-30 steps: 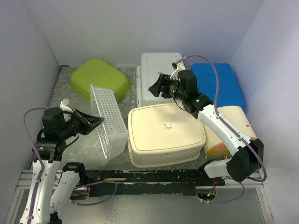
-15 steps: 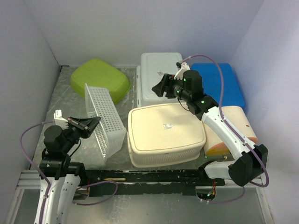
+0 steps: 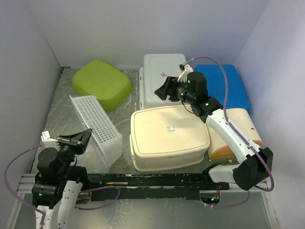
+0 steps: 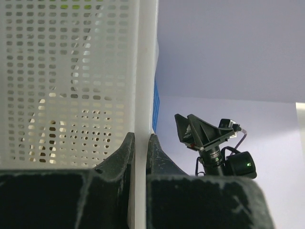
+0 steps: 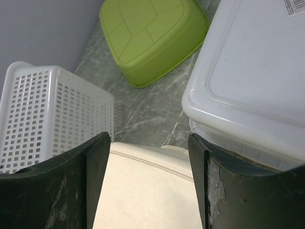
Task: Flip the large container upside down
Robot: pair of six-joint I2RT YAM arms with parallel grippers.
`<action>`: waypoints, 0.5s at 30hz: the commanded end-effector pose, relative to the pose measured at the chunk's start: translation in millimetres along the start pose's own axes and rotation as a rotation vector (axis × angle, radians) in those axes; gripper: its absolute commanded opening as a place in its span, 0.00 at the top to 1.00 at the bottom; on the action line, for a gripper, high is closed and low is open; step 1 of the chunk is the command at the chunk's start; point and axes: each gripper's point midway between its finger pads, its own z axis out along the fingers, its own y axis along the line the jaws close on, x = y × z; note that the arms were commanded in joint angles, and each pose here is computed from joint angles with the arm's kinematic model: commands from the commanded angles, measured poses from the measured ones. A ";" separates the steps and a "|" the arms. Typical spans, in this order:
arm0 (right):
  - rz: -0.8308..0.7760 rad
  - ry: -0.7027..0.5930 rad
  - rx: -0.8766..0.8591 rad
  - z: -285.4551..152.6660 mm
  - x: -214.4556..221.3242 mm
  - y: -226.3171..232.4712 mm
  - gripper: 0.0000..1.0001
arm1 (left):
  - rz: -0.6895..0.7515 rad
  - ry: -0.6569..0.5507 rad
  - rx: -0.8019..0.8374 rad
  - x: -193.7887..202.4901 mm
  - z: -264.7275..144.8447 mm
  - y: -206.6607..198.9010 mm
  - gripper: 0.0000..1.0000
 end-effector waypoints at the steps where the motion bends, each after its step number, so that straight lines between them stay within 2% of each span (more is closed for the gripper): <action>1: 0.012 0.011 -0.034 4.6 3.2 2.9 0.33 | -0.023 -0.073 -0.373 -8.8 -25.8 82.6 0.93; 6: 0.034 0.023 -0.058 9.1 6.4 6.2 0.33 | -0.049 -0.127 -0.441 -18.5 -47.3 91.0 0.93; 12: 0.060 0.045 -0.121 13.8 9.2 17.2 0.32 | -0.090 -0.100 -0.538 -11.7 -61.8 110.2 0.93; 15: 0.061 0.076 -0.212 18.0 18.5 42.7 0.31 | -0.054 -0.092 -0.510 -12.7 -67.0 101.4 0.93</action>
